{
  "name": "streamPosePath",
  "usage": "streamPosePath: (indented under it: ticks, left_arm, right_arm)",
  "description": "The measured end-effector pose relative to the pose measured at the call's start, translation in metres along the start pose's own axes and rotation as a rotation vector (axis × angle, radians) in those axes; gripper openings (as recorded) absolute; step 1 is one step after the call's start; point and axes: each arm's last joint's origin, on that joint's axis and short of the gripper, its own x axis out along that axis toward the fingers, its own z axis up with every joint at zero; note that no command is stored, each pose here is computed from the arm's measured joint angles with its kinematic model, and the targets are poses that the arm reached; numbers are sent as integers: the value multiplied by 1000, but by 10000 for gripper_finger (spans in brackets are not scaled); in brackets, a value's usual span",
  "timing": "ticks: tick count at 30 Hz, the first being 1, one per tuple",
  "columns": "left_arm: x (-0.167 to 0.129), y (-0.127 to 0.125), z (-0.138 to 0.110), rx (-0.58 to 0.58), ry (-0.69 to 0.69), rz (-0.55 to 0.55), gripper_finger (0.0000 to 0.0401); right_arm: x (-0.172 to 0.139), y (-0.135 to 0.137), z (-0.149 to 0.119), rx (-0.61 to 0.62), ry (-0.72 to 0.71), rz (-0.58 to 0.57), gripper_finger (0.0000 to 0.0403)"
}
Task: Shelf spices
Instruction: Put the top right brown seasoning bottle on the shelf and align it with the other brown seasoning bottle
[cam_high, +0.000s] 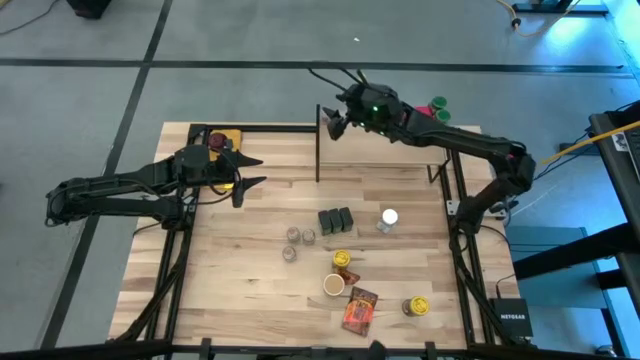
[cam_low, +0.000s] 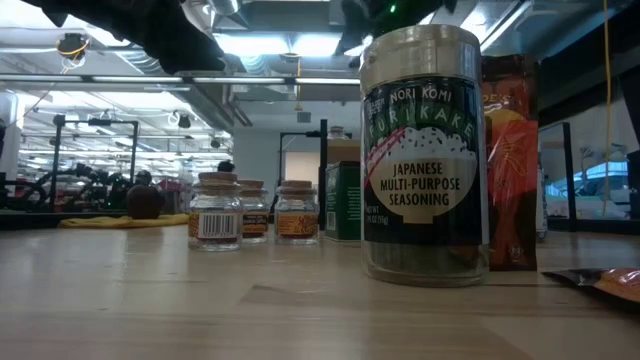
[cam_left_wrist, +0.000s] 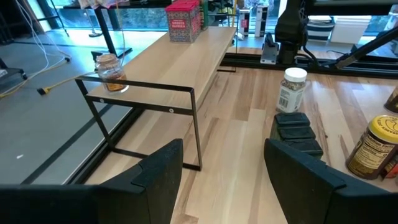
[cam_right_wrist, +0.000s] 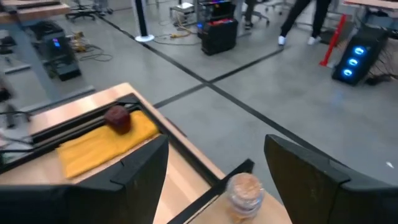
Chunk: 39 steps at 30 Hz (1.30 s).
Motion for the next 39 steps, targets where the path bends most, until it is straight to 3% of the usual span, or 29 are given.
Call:
streamPosePath:
  ticks: [7, 13, 21, 26, 29, 34, 39]
  left_arm:
    - [0, 0, 0, 0, -1, 0, 219]
    - [-4, 0, 1, -14, -18, -7, 219]
    - [-10, -5, 3, -16, -44, -37, 219]
    - [-10, -5, 3, -16, -45, -39, 219]
    - [-10, -5, 3, -19, -45, -39, 219]
    - [-10, -5, 3, -30, -43, -39, 219]
    - [-10, -5, 3, -29, -41, -39, 219]
  right_arm:
    - [-41, 35, 6, -51, 26, 121, 271]
    - [-73, 89, -8, -142, 97, 308, 271]
    - [-118, 159, -66, -232, 241, 549, 271]
    - [-139, 179, -106, -250, 316, 569, 271]
    - [-137, 188, -129, -286, 315, 562, 271]
    - [-108, 209, -154, -375, 338, 581, 271]
    - [-75, 225, -148, -431, 355, 563, 271]
